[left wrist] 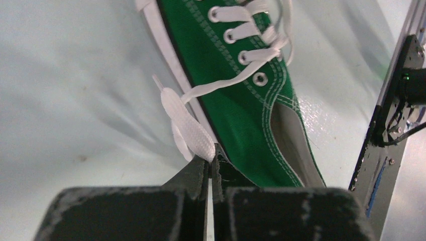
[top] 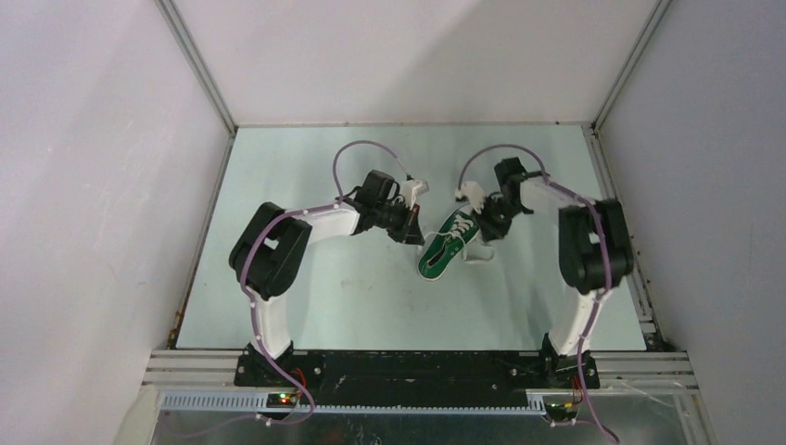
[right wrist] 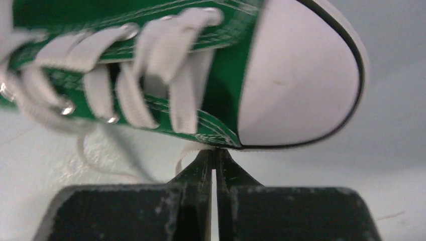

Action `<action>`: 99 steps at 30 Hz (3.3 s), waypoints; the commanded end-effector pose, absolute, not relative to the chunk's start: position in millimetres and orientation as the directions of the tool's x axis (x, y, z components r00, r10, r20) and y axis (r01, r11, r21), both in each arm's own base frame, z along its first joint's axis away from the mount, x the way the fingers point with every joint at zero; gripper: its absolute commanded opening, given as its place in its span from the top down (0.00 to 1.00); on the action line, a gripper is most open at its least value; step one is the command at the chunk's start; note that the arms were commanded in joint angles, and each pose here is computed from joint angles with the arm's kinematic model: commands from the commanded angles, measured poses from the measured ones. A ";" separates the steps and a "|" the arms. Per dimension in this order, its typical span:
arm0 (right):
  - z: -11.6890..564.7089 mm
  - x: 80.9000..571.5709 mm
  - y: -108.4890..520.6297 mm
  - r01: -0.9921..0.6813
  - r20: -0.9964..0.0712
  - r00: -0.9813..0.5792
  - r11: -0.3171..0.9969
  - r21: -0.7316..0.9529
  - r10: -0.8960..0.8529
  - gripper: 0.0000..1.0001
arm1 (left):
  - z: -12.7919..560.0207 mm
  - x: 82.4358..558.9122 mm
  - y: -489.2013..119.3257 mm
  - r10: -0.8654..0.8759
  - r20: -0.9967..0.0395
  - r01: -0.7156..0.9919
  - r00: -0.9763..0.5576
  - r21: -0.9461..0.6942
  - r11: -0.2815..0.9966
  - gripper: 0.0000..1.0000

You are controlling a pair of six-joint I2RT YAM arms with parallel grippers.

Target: Tie the shoes

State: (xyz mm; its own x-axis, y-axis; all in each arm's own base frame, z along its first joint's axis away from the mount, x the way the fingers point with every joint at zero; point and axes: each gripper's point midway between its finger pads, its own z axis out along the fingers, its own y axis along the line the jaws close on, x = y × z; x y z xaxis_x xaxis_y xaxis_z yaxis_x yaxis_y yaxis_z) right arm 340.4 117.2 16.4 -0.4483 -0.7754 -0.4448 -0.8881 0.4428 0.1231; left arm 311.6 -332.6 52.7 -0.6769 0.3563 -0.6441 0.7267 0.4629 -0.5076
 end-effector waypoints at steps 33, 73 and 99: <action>90.4 349.4 133.9 -0.892 -0.667 -0.441 0.375 0.252 -0.601 0.44 | 118.2 341.3 -336.7 0.417 -0.898 0.963 -0.138 -0.023 0.267 0.43; 81.5 345.4 158.5 -0.772 -0.565 -0.629 0.340 0.538 -0.534 1.00 | 92.0 334.5 -389.3 0.434 -0.871 0.964 -0.231 -0.145 0.224 1.00; 68.4 337.1 139.8 -0.642 -0.460 -0.765 0.485 0.593 -0.451 1.00 | 130.2 328.4 -372.4 0.312 -0.922 0.953 -0.230 -0.148 0.265 0.66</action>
